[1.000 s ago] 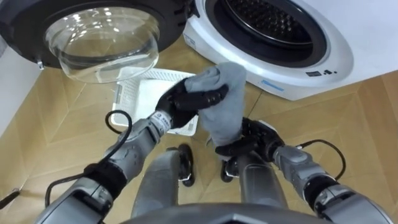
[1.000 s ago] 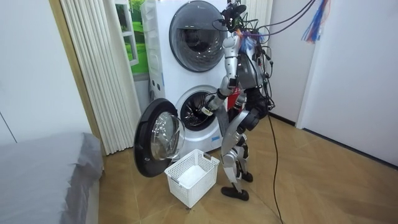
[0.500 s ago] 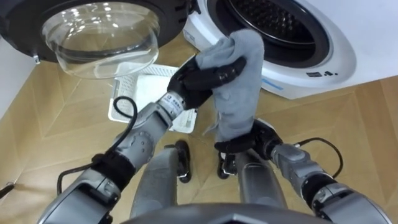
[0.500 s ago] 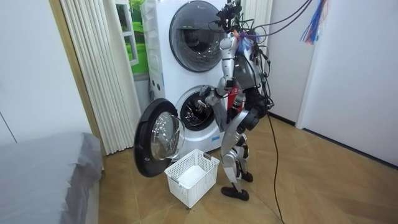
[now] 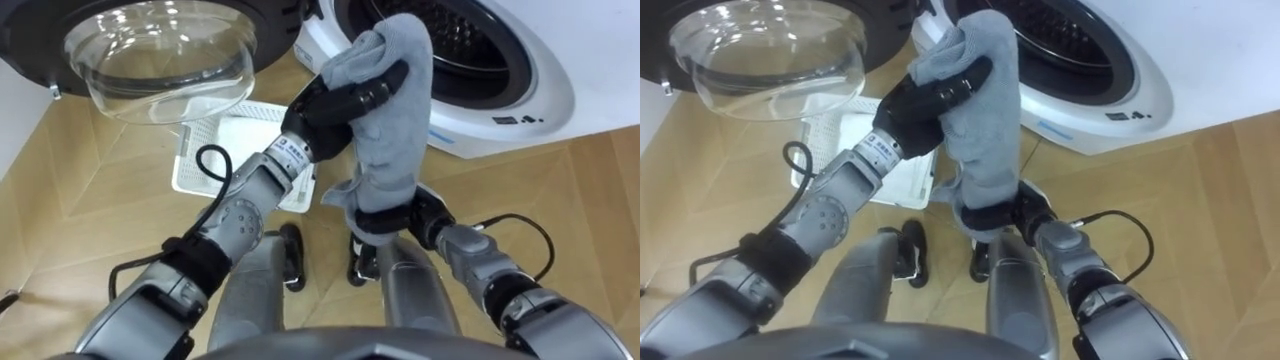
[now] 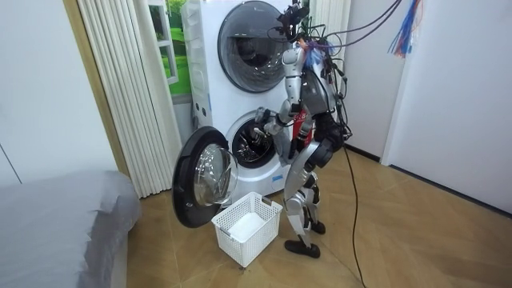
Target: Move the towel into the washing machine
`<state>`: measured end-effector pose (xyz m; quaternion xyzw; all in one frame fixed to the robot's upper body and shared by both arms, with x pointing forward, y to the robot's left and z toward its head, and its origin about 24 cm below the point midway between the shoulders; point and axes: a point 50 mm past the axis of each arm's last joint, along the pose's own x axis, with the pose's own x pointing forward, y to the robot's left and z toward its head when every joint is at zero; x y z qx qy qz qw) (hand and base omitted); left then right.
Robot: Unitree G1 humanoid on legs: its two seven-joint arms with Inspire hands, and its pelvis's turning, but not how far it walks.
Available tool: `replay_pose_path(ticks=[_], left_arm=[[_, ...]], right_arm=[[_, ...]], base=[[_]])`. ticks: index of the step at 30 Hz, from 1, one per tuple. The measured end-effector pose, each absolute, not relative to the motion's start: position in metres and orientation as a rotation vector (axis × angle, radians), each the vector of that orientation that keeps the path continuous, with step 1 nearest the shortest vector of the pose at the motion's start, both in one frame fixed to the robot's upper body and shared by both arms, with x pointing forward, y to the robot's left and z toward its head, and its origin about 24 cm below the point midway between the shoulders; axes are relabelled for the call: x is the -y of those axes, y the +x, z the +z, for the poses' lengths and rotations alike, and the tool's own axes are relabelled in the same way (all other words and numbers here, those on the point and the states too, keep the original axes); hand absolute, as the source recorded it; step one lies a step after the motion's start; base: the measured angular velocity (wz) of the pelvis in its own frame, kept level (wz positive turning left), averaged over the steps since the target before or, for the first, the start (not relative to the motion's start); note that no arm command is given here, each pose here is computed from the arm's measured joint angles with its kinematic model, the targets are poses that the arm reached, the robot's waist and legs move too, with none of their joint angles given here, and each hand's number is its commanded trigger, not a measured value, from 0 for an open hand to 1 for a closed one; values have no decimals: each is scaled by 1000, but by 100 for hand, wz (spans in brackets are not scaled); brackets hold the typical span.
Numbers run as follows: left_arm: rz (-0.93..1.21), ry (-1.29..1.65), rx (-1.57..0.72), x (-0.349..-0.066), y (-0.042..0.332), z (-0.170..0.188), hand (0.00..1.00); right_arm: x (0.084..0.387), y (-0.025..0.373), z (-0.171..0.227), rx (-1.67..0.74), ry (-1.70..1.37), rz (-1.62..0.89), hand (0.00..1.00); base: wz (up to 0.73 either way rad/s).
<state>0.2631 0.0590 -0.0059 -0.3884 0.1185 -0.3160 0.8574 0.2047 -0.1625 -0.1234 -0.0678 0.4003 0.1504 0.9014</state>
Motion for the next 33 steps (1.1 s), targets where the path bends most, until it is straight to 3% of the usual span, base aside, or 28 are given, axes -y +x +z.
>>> replay_pose_path(ticks=[11, 19, 24, 33], left_arm=[[-457, -766, -362, -113, 246, -49, 0], [-228, -344, -575, -161, 220, -90, 0], [-148, -191, -643, -168, 209, -100, 0], [-102, -86, -658, -169, 206, -103, 0]], right_arm=[[177, 192, -131, -905, -145, 231, 100], [209, 212, -118, -882, -77, 76, 100], [229, 220, -111, -886, 53, -52, 100], [237, 218, -112, -924, 118, -115, 100]], base=[[-1], [14], [15], [10]])
